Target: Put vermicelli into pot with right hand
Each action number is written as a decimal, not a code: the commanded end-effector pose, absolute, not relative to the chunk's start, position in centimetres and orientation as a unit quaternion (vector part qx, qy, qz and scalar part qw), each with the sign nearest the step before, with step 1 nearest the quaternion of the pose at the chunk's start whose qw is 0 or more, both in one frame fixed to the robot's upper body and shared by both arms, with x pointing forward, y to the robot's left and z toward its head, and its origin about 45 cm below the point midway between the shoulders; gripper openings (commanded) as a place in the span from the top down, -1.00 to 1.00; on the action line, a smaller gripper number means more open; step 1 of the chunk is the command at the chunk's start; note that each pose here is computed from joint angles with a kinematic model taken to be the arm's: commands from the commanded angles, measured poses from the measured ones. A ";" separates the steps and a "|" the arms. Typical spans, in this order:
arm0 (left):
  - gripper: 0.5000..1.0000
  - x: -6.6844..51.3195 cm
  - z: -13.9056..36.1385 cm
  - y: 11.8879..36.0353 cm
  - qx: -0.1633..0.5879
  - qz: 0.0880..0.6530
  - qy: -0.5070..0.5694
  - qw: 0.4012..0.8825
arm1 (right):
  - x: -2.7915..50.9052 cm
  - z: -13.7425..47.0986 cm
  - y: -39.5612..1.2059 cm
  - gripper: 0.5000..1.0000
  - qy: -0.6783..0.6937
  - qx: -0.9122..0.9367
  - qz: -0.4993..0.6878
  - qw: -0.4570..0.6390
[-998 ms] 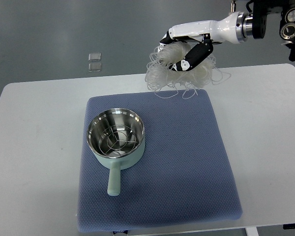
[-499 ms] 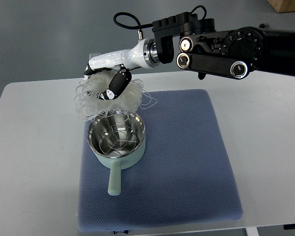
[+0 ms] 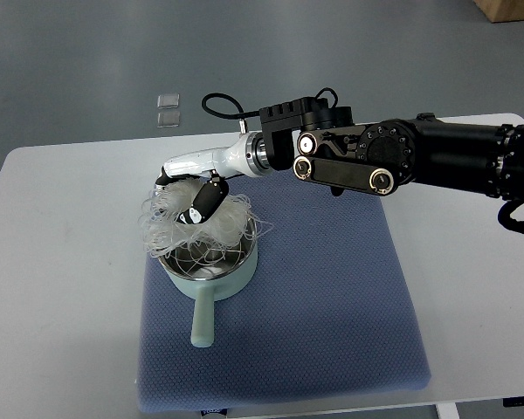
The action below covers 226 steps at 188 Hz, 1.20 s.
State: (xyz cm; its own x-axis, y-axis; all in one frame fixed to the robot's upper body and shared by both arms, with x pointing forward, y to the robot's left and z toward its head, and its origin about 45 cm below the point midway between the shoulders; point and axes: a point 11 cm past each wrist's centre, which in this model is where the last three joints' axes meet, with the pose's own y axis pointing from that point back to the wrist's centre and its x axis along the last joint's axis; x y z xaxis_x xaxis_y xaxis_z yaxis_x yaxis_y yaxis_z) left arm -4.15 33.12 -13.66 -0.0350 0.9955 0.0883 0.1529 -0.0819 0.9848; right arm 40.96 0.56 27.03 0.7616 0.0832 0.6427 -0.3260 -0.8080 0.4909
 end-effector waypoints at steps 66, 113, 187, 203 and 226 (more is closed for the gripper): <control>-1.00 -4.2 -13.7 33.1 0.547 0.492 0.525 0.428 | 41.0 24.7 -0.6 -0.62 -0.077 0.892 0.318 0.312; -1.00 -4.2 -13.7 33.2 0.547 0.493 0.524 0.428 | 41.3 26.3 0.1 -0.67 -0.089 0.900 0.314 0.290; -1.00 -4.2 -13.6 33.2 0.549 0.491 0.524 0.428 | 47.0 31.9 -9.2 -0.68 -0.325 0.931 0.148 0.082; -1.00 -4.2 -13.6 33.2 0.549 0.491 0.524 0.428 | 47.9 31.3 -13.6 -0.67 -0.411 0.910 0.047 -0.031; -1.00 -4.2 -13.7 33.1 0.549 0.489 0.524 0.429 | 47.9 28.8 -20.1 -0.68 -0.508 0.838 -0.092 -0.177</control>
State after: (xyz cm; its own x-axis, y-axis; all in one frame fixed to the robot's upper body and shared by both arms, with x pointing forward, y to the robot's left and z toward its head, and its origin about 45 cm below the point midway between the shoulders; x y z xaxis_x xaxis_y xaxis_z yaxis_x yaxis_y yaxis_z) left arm -4.20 33.16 -13.65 -0.0300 0.9955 0.0899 0.1551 -0.0842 0.9843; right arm 47.96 -14.30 31.03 0.6358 -0.7719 -0.0029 -0.7667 -0.6311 -0.1181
